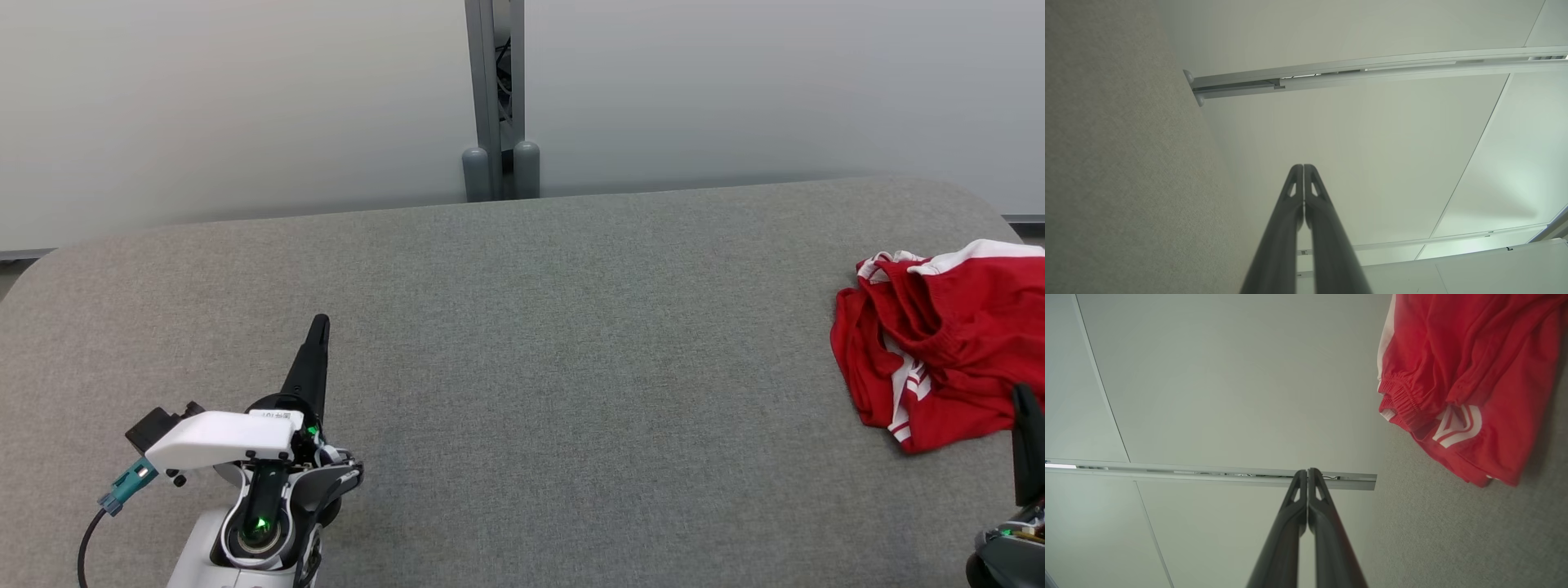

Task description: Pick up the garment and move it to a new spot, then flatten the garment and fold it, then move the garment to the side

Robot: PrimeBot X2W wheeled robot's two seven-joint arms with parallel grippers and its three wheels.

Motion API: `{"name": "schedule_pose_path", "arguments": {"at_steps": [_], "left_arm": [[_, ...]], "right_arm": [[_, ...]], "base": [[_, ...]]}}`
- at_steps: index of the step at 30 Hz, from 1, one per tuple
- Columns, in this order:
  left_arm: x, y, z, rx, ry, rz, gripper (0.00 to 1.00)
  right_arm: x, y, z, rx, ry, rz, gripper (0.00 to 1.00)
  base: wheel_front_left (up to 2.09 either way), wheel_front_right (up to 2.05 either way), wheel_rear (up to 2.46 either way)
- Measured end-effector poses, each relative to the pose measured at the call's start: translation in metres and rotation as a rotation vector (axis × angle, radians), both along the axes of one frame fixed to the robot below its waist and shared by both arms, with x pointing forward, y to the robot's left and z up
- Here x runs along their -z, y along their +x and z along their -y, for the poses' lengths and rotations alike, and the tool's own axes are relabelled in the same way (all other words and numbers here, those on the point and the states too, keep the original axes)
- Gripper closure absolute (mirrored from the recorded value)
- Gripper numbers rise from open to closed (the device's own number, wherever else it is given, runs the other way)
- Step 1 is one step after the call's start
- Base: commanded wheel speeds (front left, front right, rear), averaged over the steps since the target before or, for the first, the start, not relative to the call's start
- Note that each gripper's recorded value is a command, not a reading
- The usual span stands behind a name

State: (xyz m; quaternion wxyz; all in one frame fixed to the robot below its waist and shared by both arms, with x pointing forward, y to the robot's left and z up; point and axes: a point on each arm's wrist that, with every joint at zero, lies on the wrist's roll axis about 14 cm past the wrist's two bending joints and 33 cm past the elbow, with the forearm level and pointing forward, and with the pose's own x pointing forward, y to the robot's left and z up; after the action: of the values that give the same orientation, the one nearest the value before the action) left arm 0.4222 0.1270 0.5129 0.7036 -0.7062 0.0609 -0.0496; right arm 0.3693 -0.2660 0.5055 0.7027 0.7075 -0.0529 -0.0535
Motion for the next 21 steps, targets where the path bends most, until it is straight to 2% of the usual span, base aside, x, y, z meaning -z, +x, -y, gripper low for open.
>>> {"name": "schedule_pose_path", "arguments": {"at_steps": [21], "left_arm": [[0.0000,0.0000,0.0000,0.000,0.000,0.000,1.00]], "right_arm": [[0.0000,0.0000,0.0001,0.001,0.000,0.000,1.00]], "base": [[0.00,0.00,0.00]]}}
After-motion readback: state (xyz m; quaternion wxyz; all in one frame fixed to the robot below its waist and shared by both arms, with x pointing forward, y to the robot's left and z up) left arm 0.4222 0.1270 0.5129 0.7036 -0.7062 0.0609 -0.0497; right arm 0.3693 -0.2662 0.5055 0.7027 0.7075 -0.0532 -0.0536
